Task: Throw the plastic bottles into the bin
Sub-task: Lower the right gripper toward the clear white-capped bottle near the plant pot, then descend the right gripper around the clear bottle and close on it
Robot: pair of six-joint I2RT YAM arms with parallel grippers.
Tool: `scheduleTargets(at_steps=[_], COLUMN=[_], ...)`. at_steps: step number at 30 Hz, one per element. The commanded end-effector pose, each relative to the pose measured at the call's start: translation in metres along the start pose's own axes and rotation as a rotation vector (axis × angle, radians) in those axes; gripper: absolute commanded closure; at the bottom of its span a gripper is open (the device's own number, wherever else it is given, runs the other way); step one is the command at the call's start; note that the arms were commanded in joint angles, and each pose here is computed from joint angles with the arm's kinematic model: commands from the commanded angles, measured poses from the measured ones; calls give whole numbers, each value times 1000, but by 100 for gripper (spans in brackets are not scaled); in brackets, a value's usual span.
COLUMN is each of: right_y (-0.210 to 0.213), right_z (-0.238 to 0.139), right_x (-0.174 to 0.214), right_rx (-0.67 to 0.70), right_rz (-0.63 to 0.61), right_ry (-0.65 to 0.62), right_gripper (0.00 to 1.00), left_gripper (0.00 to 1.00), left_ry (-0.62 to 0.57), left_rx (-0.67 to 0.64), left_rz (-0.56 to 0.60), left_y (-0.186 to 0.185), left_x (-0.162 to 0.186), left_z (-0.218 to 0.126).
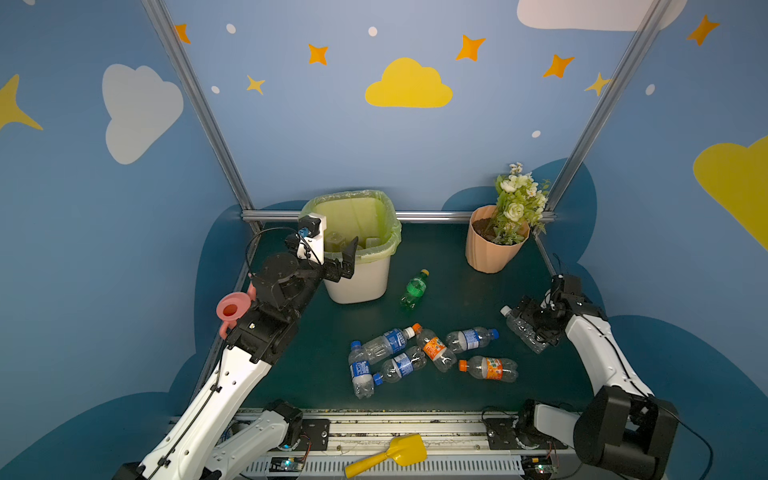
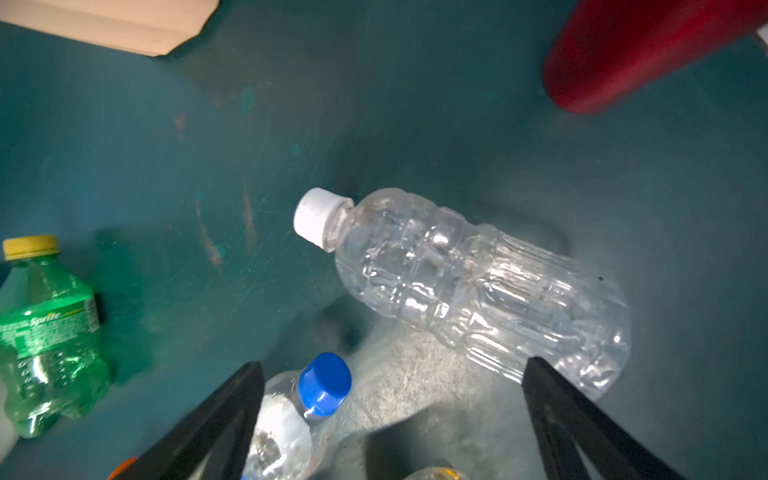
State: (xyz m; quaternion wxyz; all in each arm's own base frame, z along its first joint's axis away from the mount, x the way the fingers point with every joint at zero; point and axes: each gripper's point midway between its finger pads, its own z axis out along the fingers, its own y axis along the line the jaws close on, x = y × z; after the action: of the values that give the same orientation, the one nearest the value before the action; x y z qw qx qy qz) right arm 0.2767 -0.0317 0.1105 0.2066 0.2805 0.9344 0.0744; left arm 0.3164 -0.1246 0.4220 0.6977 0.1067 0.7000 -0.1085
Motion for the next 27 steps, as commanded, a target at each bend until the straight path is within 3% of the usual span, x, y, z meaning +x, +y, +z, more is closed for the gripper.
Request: scheduleTargets(at_steps=[1,5,16,27], right_y=[3,-7,-6,3], right_z=[-11,-12,-11,17], right_x=[0,-5,-23,-9], right_rx=[19,75,135,72], right_rz=[-55,3,-217,-281], right_ry=[2,-17,31,175], right_gripper=[3,3,3,3], left_gripper=[0,0,0,0], left_ry=[6,21,47,65], left_rx=[-10,-1,12,18], left_rz=[-8,-6,-12,-9], left_y=[2,0,-2,-2], left_x=[2,7,17,22], left_z=[-2,0,0,0])
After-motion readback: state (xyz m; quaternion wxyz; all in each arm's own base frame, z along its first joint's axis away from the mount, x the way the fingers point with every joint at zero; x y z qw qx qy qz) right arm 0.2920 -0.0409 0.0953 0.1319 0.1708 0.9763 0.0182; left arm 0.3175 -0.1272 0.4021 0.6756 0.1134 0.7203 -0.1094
